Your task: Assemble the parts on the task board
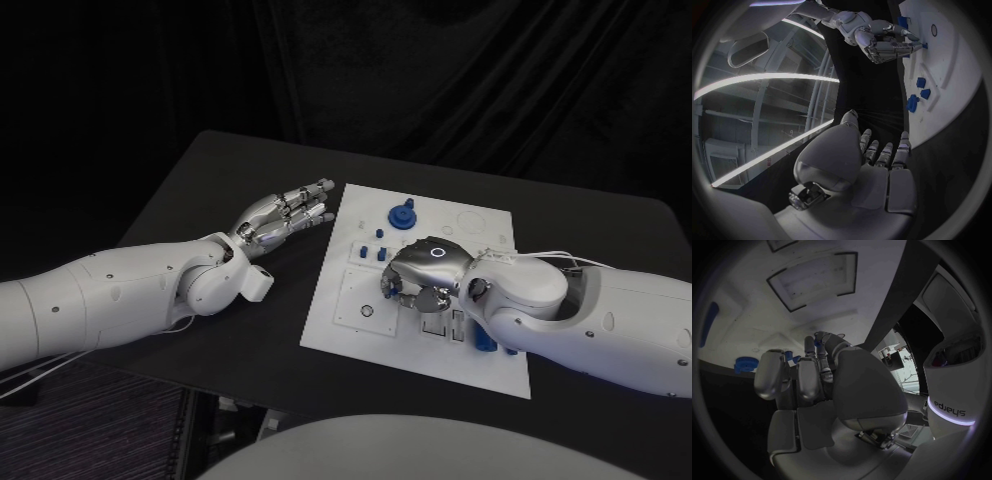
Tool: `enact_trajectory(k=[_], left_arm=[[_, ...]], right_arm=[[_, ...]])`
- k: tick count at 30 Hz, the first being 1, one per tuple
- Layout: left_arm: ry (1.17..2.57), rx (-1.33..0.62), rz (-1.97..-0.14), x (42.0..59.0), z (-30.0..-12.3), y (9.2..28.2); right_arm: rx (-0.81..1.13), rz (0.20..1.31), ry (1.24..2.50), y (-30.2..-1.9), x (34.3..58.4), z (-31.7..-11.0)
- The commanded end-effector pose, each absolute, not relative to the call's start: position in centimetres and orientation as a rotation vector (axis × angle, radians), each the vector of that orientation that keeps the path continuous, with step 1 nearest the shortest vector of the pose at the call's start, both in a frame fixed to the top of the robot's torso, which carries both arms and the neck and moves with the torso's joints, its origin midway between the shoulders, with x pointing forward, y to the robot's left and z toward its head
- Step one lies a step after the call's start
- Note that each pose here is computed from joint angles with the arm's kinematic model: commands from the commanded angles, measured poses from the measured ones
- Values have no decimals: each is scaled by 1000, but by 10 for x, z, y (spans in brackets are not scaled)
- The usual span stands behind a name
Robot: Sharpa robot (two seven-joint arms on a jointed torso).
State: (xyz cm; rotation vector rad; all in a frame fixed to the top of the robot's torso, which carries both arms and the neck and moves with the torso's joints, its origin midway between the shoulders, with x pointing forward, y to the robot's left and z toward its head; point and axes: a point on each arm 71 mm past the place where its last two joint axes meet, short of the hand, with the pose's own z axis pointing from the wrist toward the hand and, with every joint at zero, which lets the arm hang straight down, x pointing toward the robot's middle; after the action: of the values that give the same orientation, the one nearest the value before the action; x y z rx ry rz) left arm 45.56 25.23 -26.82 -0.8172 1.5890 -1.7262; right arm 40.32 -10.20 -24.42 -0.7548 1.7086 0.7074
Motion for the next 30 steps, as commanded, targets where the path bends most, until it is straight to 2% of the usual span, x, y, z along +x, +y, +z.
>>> enact_trajectory(k=[1, 30], left_arm=[[1512, -785, -1794, 455, -263, 251], [1527, -791, -1792, 455, -264, 249]], right_arm=[[-754, 689, 1726, -103, 402, -246], [-752, 661, 1787, -101, 403, -251]])
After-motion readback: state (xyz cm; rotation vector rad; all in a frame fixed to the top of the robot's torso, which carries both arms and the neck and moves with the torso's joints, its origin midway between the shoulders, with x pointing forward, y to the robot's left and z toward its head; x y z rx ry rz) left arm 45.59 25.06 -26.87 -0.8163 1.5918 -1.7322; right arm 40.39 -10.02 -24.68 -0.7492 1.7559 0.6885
